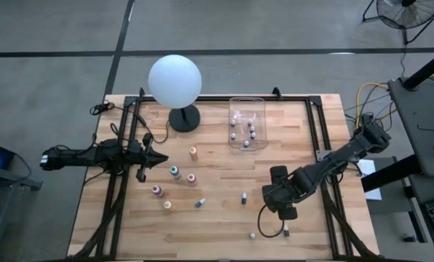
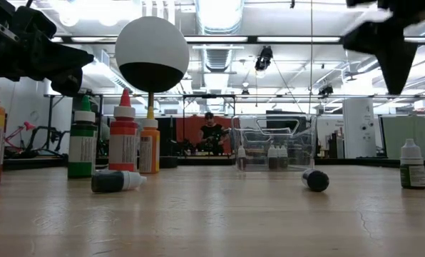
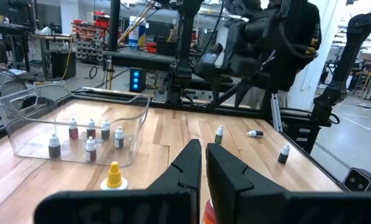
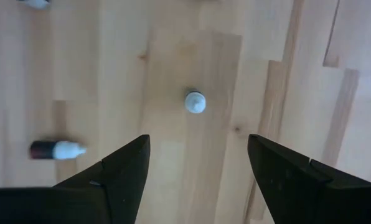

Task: Pick & Place food coloring
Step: Put the small green food coloring bottle into the transparent bin

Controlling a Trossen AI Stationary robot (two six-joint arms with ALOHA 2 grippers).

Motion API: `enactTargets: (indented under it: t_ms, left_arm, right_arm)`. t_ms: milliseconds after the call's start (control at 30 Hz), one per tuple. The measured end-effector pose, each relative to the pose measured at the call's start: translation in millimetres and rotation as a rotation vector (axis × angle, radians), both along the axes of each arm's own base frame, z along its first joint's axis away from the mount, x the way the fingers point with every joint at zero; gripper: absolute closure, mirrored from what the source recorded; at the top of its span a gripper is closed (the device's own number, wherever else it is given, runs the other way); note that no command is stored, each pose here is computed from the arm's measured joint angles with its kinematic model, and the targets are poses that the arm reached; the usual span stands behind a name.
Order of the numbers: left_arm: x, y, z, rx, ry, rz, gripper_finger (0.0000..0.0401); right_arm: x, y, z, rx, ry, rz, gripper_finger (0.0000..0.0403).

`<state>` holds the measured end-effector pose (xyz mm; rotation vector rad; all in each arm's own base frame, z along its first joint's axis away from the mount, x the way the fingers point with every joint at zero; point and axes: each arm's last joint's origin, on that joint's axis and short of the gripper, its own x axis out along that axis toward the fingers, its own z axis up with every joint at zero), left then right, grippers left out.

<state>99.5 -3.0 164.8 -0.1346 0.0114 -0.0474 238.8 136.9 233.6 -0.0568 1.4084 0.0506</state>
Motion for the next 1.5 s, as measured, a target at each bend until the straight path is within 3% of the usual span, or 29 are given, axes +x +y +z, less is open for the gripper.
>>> enactTargets:
  t_ms: [733,1233,1500]
  left_arm:
    - [0,0,0,0.0,0.0,0.0,0.0401]
    - [0,0,0,0.0,0.0,0.0,0.0401]
    - [0,0,0,0.0,-0.001,0.0,0.0401]
  right_arm:
    - [11,-5,-69,0.014,0.037,-0.05,0.0151]
    - [15,-3,-71,0.027,0.016,-0.041,0.017]
    - [16,-3,-71,0.027,0.009,-0.042,0.0204]
